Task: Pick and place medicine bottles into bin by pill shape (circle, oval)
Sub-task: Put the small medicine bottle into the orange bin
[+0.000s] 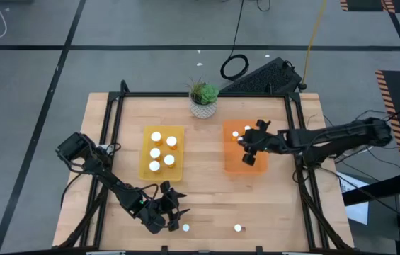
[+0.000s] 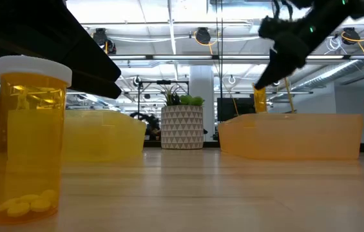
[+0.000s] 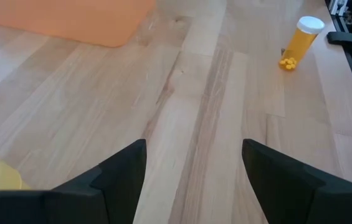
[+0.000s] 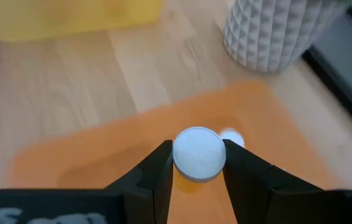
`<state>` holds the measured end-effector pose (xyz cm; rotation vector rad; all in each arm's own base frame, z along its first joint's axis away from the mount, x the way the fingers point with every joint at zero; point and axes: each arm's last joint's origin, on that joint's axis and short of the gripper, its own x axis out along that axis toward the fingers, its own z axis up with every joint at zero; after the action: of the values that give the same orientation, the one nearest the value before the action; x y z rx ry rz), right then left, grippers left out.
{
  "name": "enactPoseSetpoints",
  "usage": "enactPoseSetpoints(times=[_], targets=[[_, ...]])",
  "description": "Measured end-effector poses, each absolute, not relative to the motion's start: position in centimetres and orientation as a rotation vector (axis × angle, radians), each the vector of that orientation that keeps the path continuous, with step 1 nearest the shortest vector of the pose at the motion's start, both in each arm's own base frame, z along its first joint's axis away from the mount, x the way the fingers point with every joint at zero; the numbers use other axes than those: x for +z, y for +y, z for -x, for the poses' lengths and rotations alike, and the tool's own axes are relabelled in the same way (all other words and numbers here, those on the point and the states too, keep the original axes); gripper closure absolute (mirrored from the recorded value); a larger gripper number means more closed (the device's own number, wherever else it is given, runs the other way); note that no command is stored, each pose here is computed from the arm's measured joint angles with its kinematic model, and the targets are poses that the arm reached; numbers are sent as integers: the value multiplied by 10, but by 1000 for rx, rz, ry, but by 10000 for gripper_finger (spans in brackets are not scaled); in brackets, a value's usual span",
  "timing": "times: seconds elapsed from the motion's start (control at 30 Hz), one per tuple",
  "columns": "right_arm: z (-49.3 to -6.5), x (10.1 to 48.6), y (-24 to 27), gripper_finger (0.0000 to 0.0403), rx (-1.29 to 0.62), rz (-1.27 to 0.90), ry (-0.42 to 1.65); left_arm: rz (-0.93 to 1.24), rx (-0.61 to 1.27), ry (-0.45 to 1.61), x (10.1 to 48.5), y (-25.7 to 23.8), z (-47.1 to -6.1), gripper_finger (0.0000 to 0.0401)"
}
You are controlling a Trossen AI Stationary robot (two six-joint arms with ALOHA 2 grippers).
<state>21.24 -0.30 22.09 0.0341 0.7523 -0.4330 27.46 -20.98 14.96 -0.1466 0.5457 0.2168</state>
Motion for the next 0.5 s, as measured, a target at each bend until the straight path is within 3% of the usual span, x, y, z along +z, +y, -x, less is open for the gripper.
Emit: enactPoseSetpoints(times=[0.5], targets=[[-178, 157, -30, 284, -513, -115, 817, 150, 218, 545, 150, -210, -275, 132]])
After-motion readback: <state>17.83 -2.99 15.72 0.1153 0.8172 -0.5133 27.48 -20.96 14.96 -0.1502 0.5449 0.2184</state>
